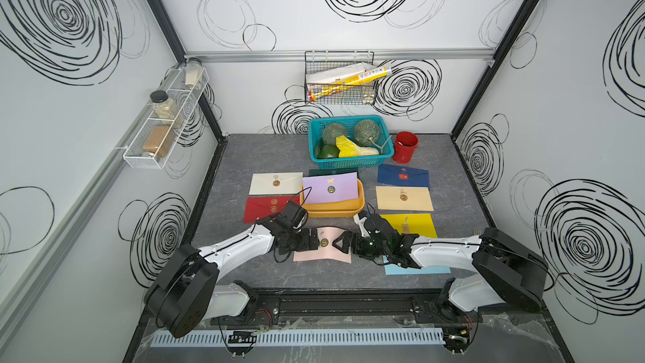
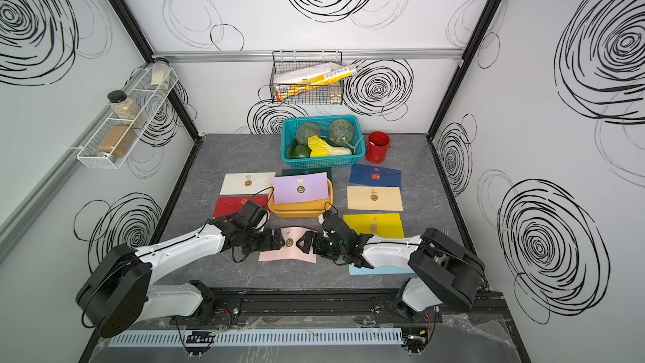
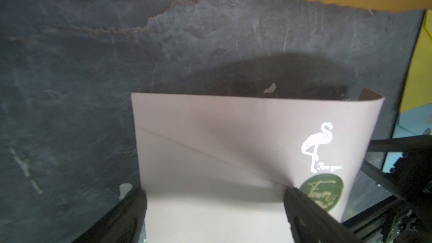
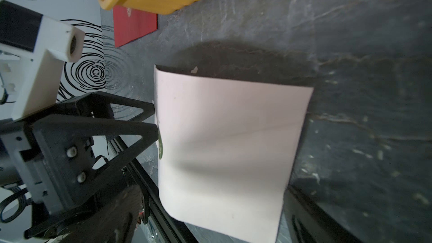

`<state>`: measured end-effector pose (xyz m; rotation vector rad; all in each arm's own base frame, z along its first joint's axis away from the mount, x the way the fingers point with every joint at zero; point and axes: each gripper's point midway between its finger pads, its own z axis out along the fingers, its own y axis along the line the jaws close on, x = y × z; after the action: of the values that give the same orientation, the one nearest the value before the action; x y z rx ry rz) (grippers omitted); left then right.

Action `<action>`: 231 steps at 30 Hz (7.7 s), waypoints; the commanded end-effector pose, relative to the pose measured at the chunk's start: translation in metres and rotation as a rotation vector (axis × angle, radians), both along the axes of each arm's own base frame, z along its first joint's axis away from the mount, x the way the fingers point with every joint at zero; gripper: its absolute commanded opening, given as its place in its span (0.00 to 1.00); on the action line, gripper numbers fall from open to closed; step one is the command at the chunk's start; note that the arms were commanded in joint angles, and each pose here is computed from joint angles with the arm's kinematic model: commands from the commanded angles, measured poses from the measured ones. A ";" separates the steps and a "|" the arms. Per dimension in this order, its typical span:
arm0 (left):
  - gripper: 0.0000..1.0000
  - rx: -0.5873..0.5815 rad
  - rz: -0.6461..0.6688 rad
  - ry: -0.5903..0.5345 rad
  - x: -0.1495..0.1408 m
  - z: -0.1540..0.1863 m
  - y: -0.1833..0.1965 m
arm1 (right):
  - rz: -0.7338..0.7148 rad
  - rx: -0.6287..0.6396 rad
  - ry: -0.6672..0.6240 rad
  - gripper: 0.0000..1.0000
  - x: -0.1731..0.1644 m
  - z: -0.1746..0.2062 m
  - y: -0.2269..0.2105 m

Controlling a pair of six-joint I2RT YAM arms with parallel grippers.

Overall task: Put the sealed envelopes into the storage box
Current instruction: Pick up the envelope from the center of the board, then place the envelope in the storage box, then adjust the storage box at the center of the board.

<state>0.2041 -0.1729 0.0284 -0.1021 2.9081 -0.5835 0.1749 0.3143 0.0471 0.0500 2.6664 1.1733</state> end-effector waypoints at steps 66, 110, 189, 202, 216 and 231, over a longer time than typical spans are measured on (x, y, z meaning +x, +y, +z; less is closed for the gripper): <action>0.72 -0.205 -0.717 -0.225 0.028 0.039 -0.083 | 0.278 -0.601 -0.151 0.89 -0.020 -0.082 -0.082; 0.00 -0.378 -0.806 -0.195 0.033 0.072 -0.106 | 0.281 -0.626 -0.271 1.00 -0.009 -0.038 -0.090; 0.13 0.614 -1.256 -0.523 0.213 0.095 -0.101 | -0.137 -0.562 -0.430 1.00 0.074 0.097 -0.141; 0.37 0.723 -1.109 -0.665 0.246 0.130 -0.098 | -0.128 -0.529 -0.433 1.00 0.074 0.103 -0.135; 0.99 0.466 -0.373 -0.833 0.221 0.254 -0.054 | -0.126 -0.573 -0.448 1.00 0.092 0.098 -0.126; 0.99 0.147 0.445 -0.597 0.188 0.185 0.144 | 0.058 -0.545 -0.480 1.00 0.085 0.099 -0.077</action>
<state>0.4026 -0.0194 0.2298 -0.3090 2.2271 -0.1257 0.2634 0.2135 0.1390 -0.2663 2.4757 0.3244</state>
